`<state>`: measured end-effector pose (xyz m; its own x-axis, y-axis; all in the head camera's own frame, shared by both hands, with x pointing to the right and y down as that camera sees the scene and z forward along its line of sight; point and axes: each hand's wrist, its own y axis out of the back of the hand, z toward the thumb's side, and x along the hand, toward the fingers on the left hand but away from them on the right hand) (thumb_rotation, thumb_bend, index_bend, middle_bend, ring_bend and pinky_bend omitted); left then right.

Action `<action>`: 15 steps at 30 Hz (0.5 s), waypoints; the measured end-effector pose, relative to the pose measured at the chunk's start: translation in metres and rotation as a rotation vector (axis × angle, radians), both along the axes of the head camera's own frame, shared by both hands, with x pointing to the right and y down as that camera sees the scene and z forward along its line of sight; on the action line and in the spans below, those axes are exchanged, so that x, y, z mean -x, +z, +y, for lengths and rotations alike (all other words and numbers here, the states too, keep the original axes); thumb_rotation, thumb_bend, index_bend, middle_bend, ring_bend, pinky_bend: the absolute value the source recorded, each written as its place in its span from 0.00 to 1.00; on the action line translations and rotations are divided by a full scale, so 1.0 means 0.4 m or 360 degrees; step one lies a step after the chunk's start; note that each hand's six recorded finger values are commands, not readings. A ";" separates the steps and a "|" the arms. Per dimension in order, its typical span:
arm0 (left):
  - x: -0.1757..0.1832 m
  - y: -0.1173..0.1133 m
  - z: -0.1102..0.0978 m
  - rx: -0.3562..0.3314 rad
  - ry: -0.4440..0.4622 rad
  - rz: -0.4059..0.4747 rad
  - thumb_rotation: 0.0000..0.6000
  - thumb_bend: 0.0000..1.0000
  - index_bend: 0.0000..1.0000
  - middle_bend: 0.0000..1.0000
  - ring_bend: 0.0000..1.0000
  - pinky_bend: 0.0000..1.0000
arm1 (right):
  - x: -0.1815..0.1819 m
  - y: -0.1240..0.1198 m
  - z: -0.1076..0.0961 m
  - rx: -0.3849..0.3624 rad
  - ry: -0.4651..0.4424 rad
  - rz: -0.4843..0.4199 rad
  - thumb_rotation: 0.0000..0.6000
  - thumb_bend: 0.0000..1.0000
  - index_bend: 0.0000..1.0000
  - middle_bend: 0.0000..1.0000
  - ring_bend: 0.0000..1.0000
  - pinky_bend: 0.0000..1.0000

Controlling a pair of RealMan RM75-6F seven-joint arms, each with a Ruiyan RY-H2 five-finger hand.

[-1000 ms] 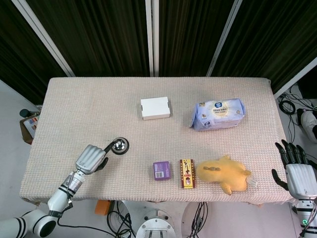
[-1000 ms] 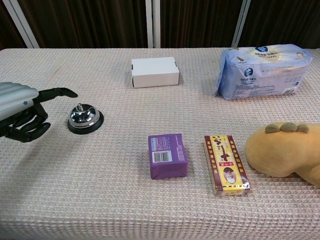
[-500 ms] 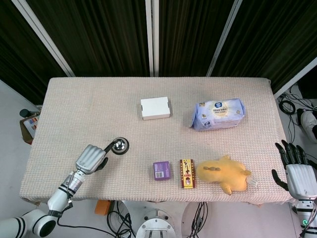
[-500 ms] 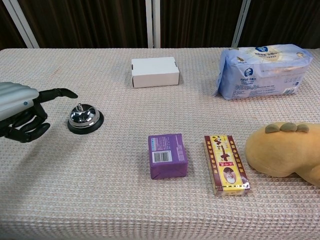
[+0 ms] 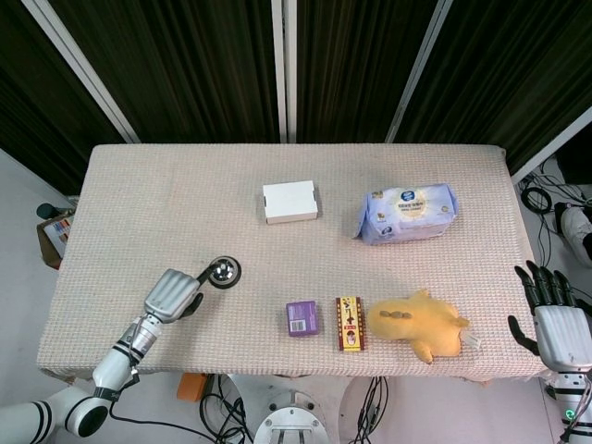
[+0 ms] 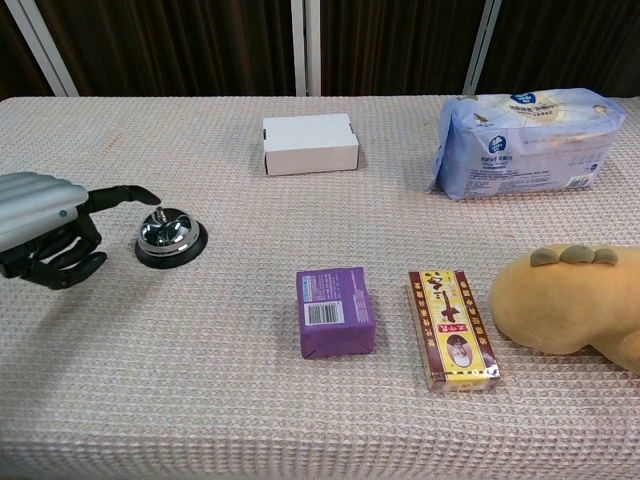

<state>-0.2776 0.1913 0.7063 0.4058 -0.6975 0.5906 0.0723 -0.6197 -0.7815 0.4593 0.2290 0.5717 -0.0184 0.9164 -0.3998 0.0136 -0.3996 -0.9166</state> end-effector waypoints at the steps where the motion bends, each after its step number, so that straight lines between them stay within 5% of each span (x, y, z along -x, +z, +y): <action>1: 0.001 0.001 0.002 0.0004 -0.0001 -0.0003 1.00 0.53 0.11 0.82 0.78 0.76 | -0.001 0.001 0.000 0.0001 0.0000 0.0001 1.00 0.29 0.00 0.00 0.00 0.00; 15: -0.006 -0.010 -0.006 -0.0018 0.0003 0.0008 1.00 0.53 0.11 0.82 0.78 0.76 | -0.004 -0.005 -0.001 -0.0010 0.0001 -0.0001 1.00 0.29 0.00 0.00 0.00 0.00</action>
<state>-0.2751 0.1890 0.7024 0.4099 -0.7035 0.5806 0.0696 -0.6106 -0.7889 0.4611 0.2285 0.5699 -0.0189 0.9188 -0.3943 0.0142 -0.3940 -0.9190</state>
